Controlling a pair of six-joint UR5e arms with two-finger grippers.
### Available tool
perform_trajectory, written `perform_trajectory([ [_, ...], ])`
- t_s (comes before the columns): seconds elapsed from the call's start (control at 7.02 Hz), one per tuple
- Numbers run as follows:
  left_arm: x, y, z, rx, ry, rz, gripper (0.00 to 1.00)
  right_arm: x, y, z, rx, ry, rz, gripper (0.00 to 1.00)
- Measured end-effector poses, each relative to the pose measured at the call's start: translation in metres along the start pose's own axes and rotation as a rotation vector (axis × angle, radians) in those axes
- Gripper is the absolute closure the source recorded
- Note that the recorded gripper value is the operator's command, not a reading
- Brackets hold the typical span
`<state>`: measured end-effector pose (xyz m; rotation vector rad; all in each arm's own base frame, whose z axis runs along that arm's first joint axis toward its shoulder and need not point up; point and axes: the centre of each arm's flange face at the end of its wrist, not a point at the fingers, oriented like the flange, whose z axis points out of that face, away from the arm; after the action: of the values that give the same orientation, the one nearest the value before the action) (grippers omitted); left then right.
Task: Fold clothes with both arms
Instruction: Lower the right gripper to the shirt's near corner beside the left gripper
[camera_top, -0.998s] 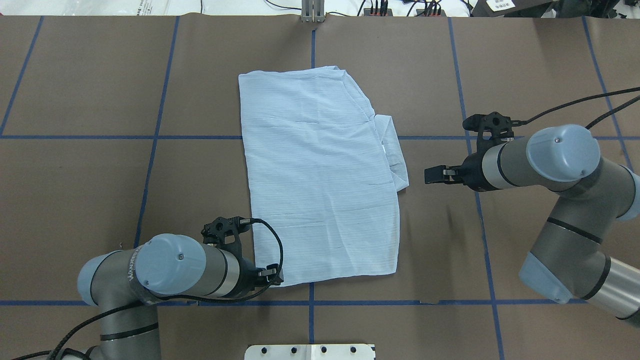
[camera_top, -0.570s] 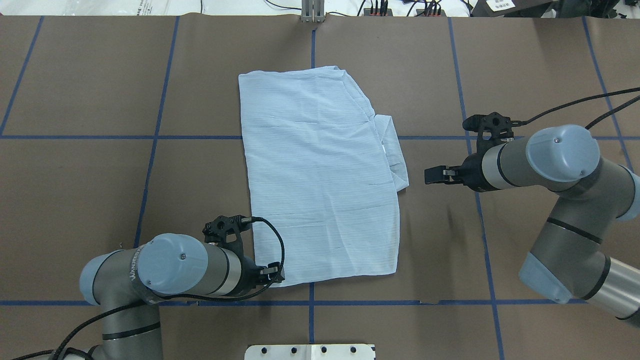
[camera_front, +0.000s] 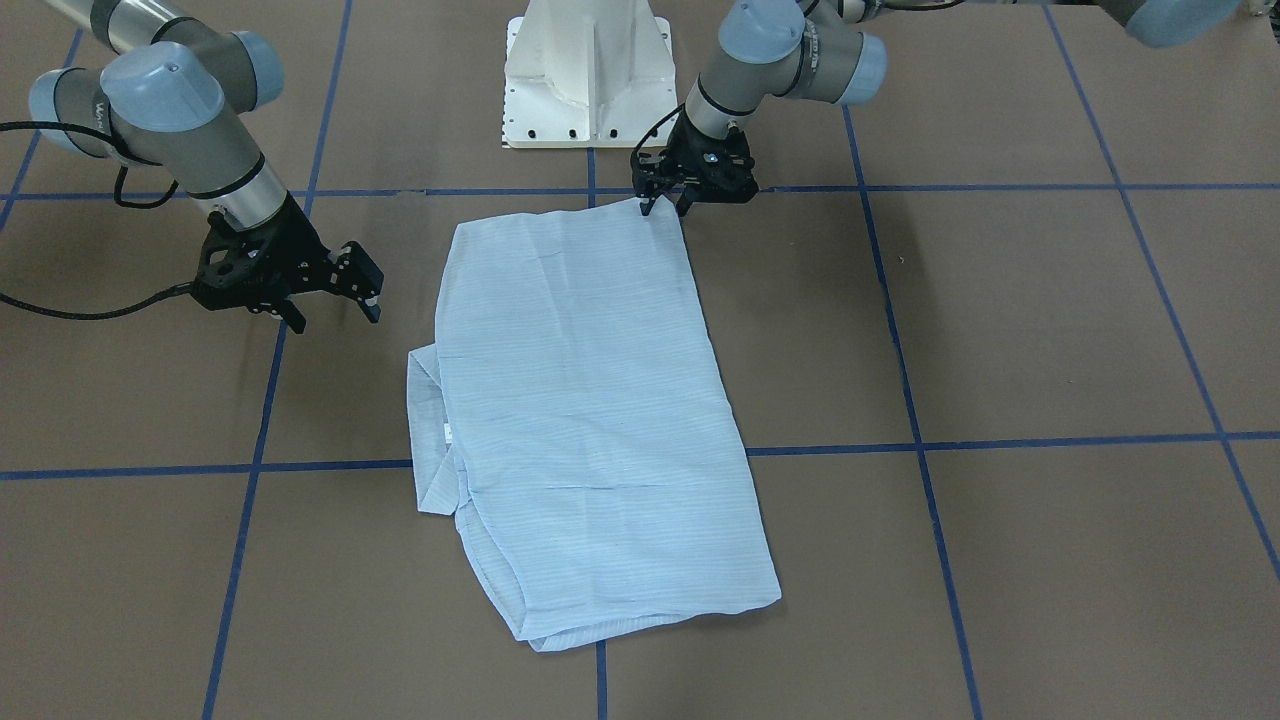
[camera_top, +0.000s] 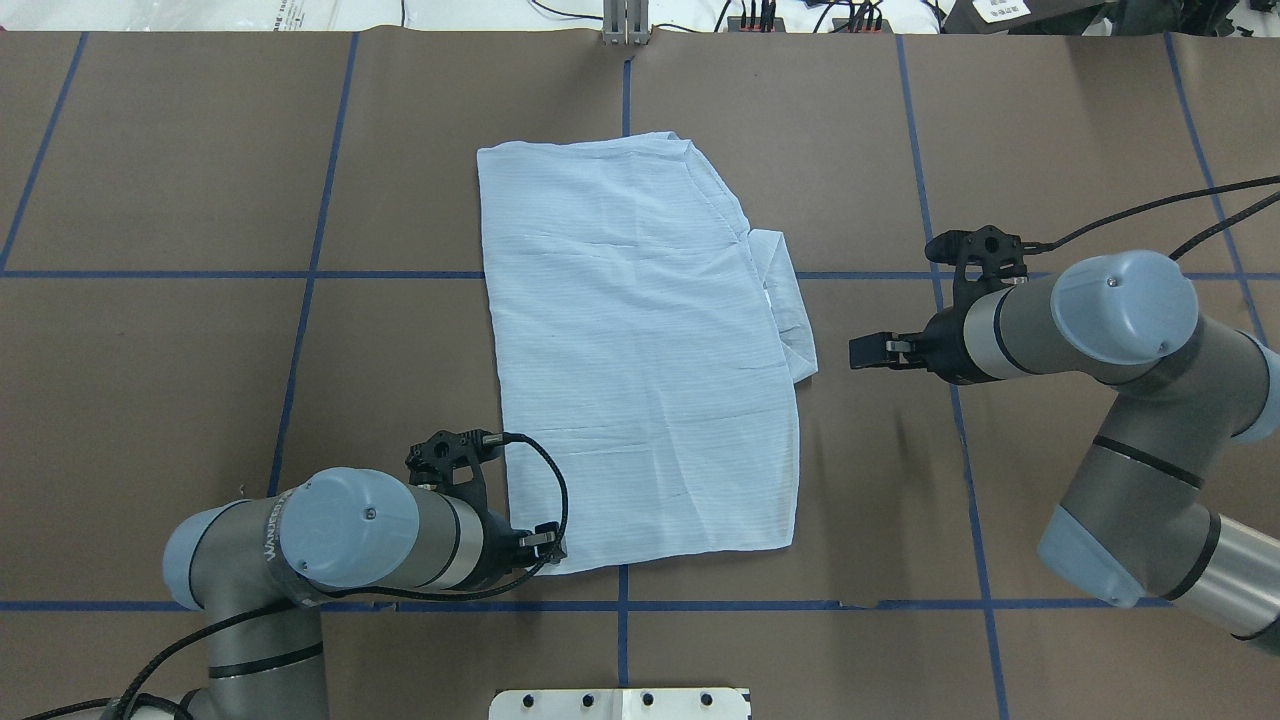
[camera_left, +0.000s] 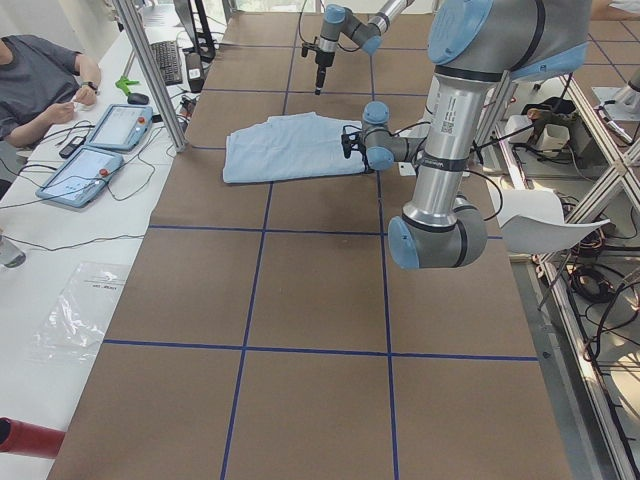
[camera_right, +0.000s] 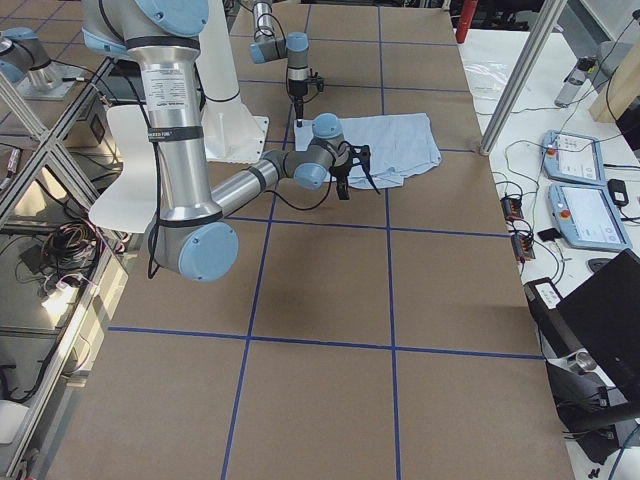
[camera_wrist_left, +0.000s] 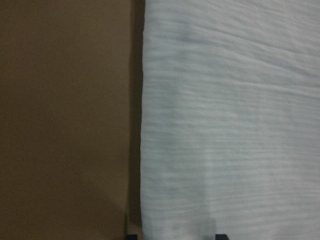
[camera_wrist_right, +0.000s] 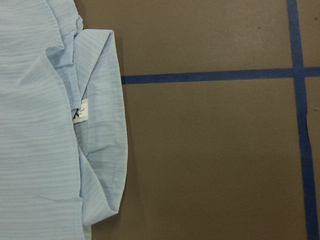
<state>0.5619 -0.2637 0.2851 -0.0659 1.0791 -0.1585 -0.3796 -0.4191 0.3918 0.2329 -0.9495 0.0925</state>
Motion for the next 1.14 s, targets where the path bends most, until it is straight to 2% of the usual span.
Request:
perform_trajectory([
  [0.14,0.001,0.0,0.001,0.0,-0.001,0.0,0.91,0.0,0.0,0.0,0.0,0.0,0.0,0.0],
  [0.29,0.003,0.0,0.0,-0.001,0.004,0.0,1.0,0.0,0.0,0.0,-0.001,0.0,-0.001,0.0],
  [0.57,0.009,0.001,-0.004,-0.001,0.016,0.001,1.0,0.0,0.001,0.001,-0.001,0.001,0.003,0.0],
  [0.71,0.01,0.001,-0.006,-0.001,0.02,0.002,1.0,-0.002,0.004,0.001,-0.004,-0.001,0.033,0.0],
  [0.86,0.01,0.001,-0.006,0.0,0.02,0.0,1.0,-0.008,0.01,0.0,-0.013,-0.009,0.107,0.0],
  [1.14,0.009,0.0,-0.005,0.0,0.018,-0.008,1.0,-0.033,0.043,-0.005,-0.056,-0.011,0.356,0.01],
])
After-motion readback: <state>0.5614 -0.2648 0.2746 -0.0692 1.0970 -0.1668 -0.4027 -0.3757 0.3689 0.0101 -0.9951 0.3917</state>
